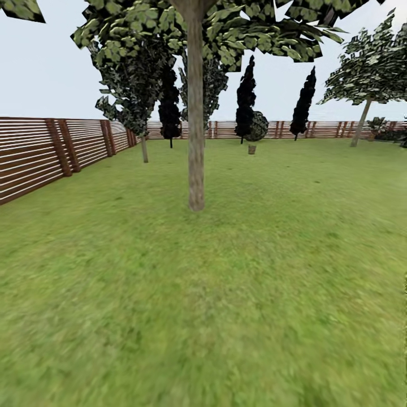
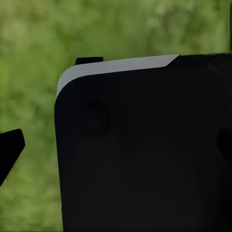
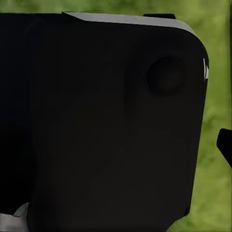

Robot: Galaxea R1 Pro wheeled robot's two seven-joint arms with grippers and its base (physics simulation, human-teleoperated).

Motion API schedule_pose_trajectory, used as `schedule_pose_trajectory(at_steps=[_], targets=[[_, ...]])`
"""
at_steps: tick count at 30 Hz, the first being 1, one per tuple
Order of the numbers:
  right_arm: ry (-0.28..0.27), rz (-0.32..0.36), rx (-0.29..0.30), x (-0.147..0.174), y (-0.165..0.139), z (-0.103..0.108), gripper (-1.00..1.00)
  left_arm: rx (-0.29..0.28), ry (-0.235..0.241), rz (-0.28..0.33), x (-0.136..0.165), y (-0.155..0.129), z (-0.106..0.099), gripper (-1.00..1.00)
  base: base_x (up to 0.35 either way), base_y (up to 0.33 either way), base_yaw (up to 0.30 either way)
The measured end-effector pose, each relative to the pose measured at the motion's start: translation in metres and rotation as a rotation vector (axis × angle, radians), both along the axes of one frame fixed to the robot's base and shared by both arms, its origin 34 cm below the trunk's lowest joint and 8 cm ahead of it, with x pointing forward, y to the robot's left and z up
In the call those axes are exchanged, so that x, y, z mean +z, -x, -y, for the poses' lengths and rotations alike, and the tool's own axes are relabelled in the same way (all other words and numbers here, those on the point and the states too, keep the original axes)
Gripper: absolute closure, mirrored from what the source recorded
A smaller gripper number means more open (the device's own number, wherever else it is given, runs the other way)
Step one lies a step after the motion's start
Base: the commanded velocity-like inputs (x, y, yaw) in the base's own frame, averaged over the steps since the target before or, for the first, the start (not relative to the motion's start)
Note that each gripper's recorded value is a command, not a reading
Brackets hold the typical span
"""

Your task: Take the three Easter eggs out of the wicker basket on the lawn in the garden, then place them on the lawn next to a single tree (choose any tree) so that all three eggs are next to the same tree and none are left in the basket.

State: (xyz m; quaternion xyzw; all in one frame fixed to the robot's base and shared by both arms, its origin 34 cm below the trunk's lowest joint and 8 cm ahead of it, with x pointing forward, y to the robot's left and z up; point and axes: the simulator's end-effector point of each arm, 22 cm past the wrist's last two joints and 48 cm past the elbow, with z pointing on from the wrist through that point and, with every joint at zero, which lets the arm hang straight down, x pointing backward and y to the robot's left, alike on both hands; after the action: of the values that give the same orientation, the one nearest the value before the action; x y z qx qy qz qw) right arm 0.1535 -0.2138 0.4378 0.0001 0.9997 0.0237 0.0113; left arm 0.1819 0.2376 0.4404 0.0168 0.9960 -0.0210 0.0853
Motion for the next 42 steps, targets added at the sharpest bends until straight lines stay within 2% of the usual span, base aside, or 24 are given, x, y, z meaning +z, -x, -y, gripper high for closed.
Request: schedule_pose_trajectory(at_steps=[6, 22, 42], targets=[[0.0, -0.005, 0.0, -0.0001, 0.0019, 0.0, -1.0, 0.0, 0.0, -0.005, -0.0002, 0.002, 0.0, -1.0, 0.339, 0.0, -0.187], [0.0, -0.008, 0.001, -0.0001, 0.0032, 0.0, -1.0, 0.0, 0.0, -0.008, -0.0003, 0.0032, 0.0, -1.0, 0.339, 0.0, -0.045], [0.0, -0.022, 0.001, -0.0002, 0.0086, 0.0, -1.0, 0.0, 0.0, -0.022, -0.0009, 0.0086, 0.0001, -1.0, 0.339, 0.0, -0.171]])
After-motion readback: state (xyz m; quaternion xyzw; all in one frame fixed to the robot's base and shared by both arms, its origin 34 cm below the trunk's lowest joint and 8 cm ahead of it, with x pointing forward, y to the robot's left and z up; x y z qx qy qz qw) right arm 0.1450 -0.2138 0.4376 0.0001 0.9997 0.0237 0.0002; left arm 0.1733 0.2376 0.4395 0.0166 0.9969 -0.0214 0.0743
